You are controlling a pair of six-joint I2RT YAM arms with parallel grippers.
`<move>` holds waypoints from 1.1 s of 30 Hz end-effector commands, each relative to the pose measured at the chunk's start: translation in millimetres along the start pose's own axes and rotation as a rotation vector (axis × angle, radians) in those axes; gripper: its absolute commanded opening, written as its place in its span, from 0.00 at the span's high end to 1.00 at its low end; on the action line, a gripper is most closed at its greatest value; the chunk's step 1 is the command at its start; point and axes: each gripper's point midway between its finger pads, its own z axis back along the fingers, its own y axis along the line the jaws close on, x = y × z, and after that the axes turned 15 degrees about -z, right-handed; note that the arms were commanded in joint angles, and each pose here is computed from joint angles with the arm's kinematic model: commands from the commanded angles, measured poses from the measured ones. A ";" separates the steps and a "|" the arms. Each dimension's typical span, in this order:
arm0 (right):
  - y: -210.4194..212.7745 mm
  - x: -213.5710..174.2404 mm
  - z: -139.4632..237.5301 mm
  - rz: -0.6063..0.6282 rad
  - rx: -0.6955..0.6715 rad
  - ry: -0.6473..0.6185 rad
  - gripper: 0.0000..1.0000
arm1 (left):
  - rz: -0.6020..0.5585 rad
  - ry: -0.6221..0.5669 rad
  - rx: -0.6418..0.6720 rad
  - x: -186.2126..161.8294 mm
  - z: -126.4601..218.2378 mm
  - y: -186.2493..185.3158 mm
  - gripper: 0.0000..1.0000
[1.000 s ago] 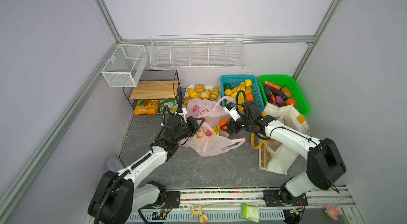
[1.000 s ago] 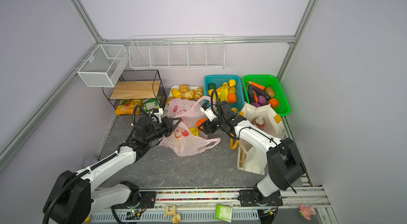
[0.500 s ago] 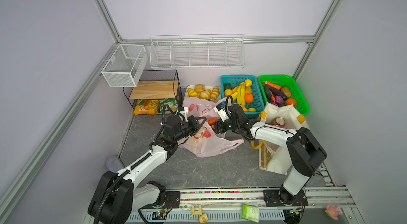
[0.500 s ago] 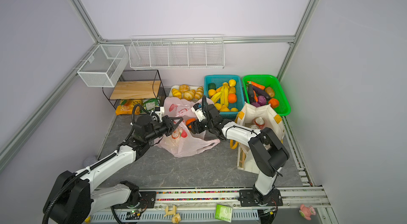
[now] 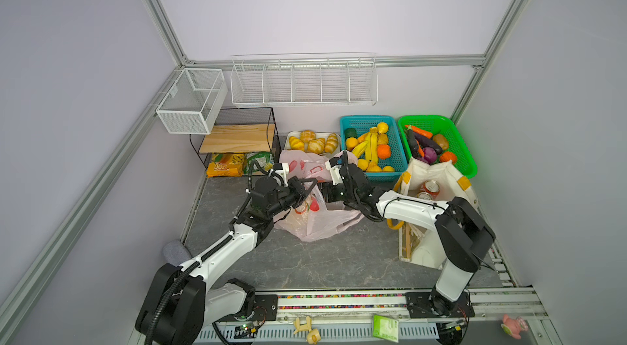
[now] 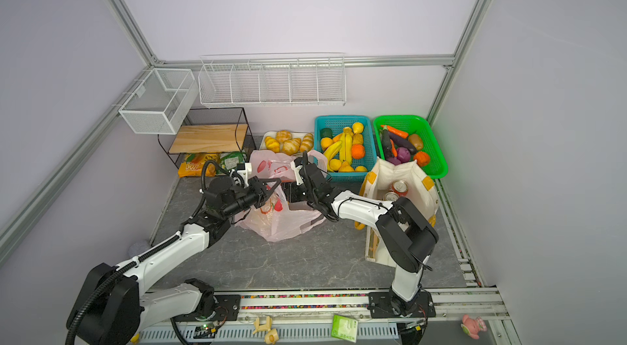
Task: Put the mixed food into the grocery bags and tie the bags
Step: 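Open the right gripper to drop the orange beside the bananas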
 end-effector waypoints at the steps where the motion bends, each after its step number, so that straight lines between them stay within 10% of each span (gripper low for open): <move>1: 14.5 0.0 -5.7 -0.048 0.052 0.024 0.14 | -0.006 0.006 -0.026 -0.3 -1.5 -5.8 1.00; 12: 18.7 -8.5 6.3 0.011 0.061 0.069 0.03 | -0.013 0.006 -0.022 -1.7 -1.3 -3.5 1.00; 25: -42.7 -5.9 85.8 0.309 -0.327 0.042 0.07 | 0.005 -0.009 0.041 0.2 6.2 24.3 1.00; 33: -88.7 2.5 113.6 0.197 -0.490 0.006 0.26 | 0.009 -0.009 0.050 1.7 5.3 28.2 1.00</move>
